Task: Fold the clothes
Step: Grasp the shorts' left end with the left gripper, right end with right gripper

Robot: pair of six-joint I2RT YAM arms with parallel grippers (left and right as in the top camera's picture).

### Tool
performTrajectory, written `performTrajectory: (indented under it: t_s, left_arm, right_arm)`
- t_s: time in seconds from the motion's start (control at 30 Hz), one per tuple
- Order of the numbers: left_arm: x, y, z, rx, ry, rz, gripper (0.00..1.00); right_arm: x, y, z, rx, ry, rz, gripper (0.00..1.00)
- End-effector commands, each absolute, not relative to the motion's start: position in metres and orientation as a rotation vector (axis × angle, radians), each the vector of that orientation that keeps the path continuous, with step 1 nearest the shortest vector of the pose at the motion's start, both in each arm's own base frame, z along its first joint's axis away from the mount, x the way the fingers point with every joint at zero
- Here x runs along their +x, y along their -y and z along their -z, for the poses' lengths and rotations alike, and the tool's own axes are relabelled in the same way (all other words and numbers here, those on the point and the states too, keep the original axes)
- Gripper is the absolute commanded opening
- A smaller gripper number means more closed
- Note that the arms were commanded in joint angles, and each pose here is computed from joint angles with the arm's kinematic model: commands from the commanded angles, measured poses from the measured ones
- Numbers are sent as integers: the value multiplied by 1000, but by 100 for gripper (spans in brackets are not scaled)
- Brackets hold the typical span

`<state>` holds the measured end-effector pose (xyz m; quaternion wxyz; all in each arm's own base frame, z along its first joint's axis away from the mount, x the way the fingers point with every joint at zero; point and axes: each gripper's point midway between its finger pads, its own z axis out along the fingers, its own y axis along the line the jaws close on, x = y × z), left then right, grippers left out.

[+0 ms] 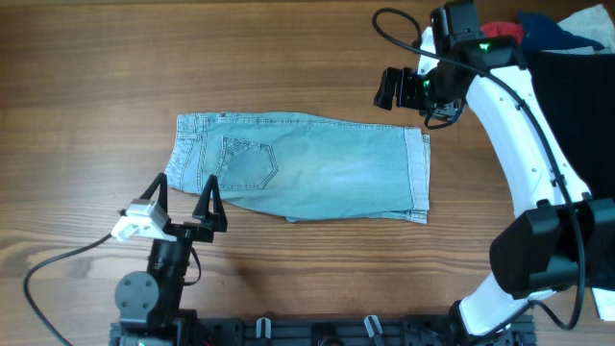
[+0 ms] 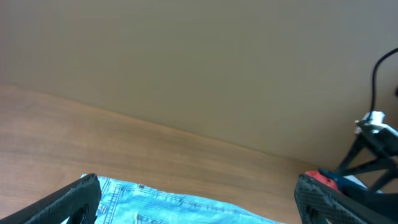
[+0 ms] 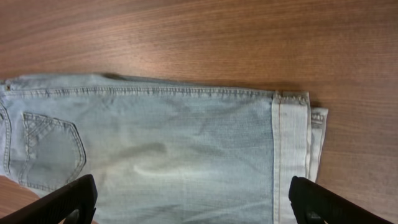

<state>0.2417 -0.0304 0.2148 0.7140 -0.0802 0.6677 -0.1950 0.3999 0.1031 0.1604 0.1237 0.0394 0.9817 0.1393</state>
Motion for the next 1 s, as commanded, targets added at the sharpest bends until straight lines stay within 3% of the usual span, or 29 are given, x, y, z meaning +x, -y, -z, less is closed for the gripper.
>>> performTrajectory:
  t_s: [0.0, 0.27, 0.47, 0.57, 0.77, 0.97]
  left_arm:
    - [244, 32, -267, -72, -1562, 318, 100]
    - [323, 22, -256, -17, -2351, 135, 100]
    - [379, -37, -189, -210, -2681, 69, 100]
    - [384, -63, -133, -296, -2815, 113, 100]
    - [387, -45, -67, -201, -2888, 639, 100]
    - [382, -47, -18, -189, -2964, 727, 100]
  right_arm:
    - [403, -107, -155, 133, -2866, -427, 99]
    - [397, -106, -153, 136, -2892, -422, 99]
    - [392, -105, -151, 137, -2914, -417, 99]
    - [392, -105, -151, 138, -2915, -417, 99]
    - [391, -105, -151, 138, -2917, -417, 100]
    - [391, -105, -151, 137, -2915, -416, 100]
